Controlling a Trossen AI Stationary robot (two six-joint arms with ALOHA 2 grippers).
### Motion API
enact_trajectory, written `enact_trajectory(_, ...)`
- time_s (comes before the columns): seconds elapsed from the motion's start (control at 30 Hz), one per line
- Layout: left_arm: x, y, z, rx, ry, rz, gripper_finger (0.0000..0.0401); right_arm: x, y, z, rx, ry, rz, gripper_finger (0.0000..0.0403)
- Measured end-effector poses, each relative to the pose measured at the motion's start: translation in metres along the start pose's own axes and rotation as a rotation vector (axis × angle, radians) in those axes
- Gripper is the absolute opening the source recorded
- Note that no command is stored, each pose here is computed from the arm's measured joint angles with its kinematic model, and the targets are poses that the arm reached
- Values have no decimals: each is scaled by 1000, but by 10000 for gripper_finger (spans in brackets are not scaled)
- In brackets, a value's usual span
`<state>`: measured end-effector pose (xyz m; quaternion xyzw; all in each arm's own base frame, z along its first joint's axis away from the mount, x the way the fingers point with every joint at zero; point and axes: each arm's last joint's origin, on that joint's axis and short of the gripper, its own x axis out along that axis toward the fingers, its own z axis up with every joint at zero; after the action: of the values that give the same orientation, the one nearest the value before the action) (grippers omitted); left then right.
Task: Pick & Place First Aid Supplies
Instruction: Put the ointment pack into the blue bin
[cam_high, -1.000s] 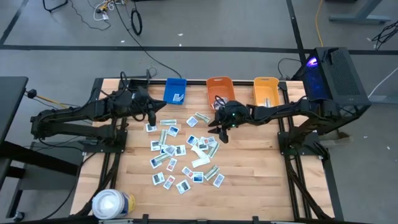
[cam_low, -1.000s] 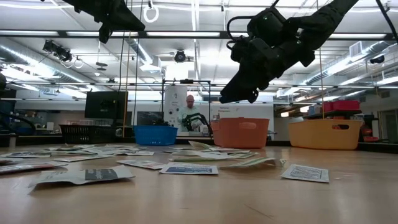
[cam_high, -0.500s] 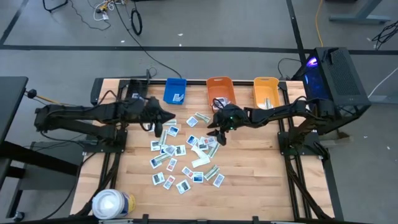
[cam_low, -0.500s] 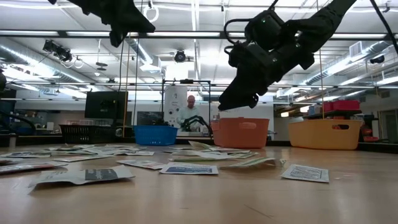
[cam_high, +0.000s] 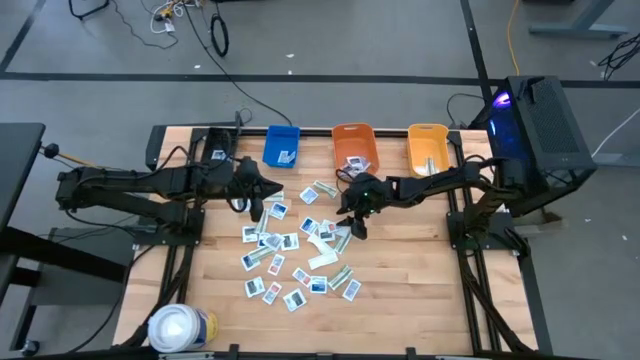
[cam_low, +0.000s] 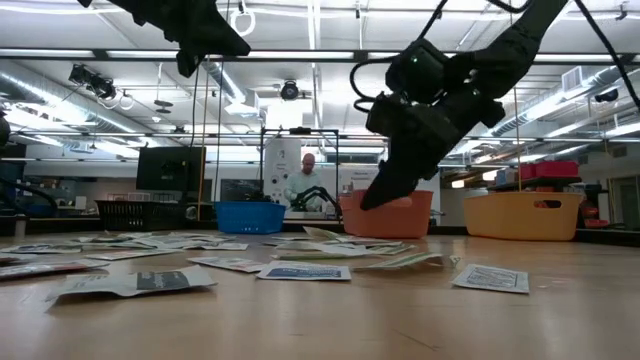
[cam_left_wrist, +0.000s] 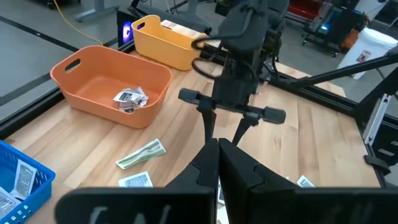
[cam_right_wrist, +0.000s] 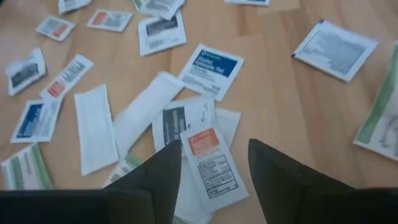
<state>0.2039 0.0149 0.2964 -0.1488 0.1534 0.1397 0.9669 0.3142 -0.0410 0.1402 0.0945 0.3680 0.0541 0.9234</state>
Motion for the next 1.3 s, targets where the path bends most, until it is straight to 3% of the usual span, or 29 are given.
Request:
enact_trajectory(0.57, 0, 0, 0, -20, -3, 14, 12, 20, -7, -17, -187, 73, -7, 190)
enact_trajectory(0.97, 0, 1, 0, -25, -8, 26, 12, 21, -4, -17, -214, 74, 23, 198)
enact_trajectory(1.3, 0, 1, 0, -25, -10, 31, 12, 20, -7, -18, -278, 97, -43, 234)
